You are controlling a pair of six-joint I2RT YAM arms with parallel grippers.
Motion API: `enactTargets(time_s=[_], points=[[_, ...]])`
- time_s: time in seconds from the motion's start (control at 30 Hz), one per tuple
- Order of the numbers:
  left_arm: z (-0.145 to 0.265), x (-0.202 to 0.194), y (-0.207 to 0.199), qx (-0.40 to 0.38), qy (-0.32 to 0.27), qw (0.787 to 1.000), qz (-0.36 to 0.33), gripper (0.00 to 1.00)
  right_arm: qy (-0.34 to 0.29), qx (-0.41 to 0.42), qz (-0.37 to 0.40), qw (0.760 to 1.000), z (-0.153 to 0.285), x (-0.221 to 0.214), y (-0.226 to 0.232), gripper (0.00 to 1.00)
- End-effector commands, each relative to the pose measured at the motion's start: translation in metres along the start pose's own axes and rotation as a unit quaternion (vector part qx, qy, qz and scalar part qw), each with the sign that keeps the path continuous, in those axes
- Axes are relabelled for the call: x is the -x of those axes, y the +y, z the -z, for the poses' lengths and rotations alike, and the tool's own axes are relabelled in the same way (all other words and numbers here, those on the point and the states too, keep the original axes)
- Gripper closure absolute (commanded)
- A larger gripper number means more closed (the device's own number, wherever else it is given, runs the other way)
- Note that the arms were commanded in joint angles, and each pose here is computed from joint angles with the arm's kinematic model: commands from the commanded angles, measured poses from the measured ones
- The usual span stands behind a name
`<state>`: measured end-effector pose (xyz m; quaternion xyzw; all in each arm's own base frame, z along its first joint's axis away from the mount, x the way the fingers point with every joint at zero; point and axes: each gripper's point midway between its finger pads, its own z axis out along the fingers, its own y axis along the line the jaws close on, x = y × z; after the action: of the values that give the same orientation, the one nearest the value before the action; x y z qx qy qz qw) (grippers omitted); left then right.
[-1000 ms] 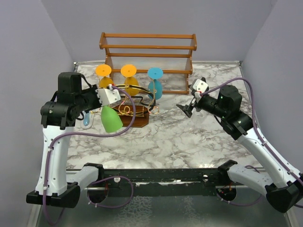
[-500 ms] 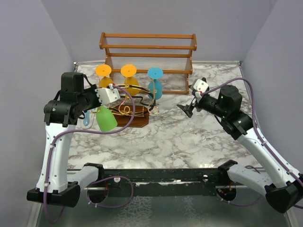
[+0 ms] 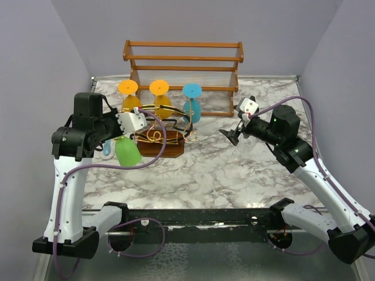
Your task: Place the wine glass upside down on the wine glass rack
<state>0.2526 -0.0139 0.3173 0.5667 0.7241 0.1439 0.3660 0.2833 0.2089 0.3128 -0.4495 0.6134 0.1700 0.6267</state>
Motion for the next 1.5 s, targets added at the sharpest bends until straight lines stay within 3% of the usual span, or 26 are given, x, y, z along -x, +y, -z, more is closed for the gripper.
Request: enactTargets(time_s=[0.0,0.73,1.0,1.47], points=[[0.017,0.001,-0.001,0.008,-0.001,1.0,-0.012,1.0,-0.017,0.002,0.003,1.0,0.001,0.006,-0.001,0.0],[0.036,0.009,-0.013,-0.02,-0.018,0.999,-0.037,1.0,-0.016,0.004,0.003,1.0,0.002,0.004,-0.002,0.0],[0.033,0.024,-0.019,-0.037,-0.061,0.996,-0.045,1.0,-0.014,0.005,0.002,1.0,0.002,0.003,-0.002,0.0],[0.021,0.026,-0.021,-0.053,-0.067,0.995,-0.059,1.0,-0.012,0.004,0.001,1.0,0.002,0.0,-0.004,0.0]])
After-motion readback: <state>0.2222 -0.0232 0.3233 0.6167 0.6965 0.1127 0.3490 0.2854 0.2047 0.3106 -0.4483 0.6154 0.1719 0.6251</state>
